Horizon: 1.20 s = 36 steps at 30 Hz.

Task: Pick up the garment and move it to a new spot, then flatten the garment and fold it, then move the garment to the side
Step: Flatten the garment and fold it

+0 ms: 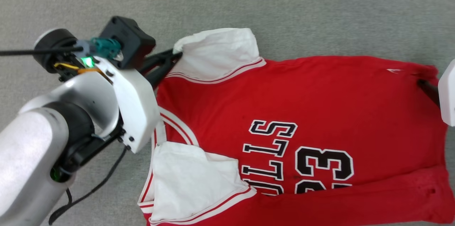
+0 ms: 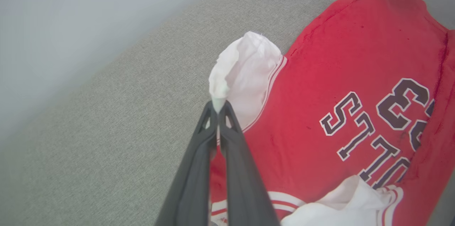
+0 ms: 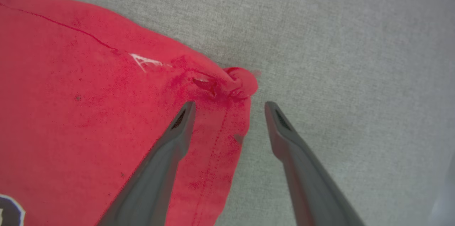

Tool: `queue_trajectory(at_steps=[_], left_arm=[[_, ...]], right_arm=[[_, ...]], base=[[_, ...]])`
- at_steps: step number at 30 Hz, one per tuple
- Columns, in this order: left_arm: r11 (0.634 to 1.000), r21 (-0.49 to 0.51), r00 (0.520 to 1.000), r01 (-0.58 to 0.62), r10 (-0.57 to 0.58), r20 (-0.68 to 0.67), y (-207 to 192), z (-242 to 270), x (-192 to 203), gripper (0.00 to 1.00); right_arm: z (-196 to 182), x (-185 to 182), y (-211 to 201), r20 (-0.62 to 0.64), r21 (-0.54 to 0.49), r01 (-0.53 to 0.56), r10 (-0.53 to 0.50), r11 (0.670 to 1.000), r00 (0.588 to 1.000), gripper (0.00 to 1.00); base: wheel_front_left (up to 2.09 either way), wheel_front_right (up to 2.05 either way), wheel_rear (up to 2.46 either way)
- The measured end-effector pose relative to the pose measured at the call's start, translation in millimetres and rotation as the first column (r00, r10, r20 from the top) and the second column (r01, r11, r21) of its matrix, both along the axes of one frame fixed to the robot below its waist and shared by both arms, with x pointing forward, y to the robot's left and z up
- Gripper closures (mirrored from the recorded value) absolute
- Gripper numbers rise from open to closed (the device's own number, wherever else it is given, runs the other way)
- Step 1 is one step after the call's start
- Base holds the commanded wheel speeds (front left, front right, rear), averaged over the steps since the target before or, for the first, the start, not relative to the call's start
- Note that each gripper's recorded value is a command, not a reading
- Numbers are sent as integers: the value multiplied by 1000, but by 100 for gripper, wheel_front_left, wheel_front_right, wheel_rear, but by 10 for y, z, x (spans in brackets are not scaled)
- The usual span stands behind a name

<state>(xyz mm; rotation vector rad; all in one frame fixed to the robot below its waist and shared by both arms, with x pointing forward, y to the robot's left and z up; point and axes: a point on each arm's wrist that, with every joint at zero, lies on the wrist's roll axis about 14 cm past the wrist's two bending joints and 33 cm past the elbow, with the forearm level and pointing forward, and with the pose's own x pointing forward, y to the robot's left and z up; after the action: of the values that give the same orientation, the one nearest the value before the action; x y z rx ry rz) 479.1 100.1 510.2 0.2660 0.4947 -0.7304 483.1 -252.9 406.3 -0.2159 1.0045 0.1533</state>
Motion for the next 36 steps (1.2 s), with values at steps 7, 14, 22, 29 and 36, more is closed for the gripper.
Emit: queue_trajectory(at_steps=[7, 14, 22, 29, 36], left_arm=[[1000, -18, 1000, -14, 14, -20, 42, -103, -96, 100], [999, -32, 998, -41, 40, -43, 89, -200, -158, 100], [992, -59, 994, -112, 111, -20, 197, -132, -200, 100], [979, -117, 985, -165, 169, 23, 225, 80, -362, 100], [971, -144, 980, -191, 196, 18, 254, 186, -712, 100]], right_arm=[[-378, 89, 94, -100, -47, -42, 37, 998, 994, 0], [-573, 114, 181, -129, -54, -78, 70, 995, 989, 100], [-400, 113, 228, -35, -48, -79, 77, 996, 996, 100], [56, 5, 159, 100, -9, -35, 35, 999, 994, 100], [363, -392, 96, 203, 51, 3, -13, 999, 979, 100]], base=[[0, 0, 0], [0, 0, 0], [0, 0, 0], [0, 0, 0], [0, 0, 0]])
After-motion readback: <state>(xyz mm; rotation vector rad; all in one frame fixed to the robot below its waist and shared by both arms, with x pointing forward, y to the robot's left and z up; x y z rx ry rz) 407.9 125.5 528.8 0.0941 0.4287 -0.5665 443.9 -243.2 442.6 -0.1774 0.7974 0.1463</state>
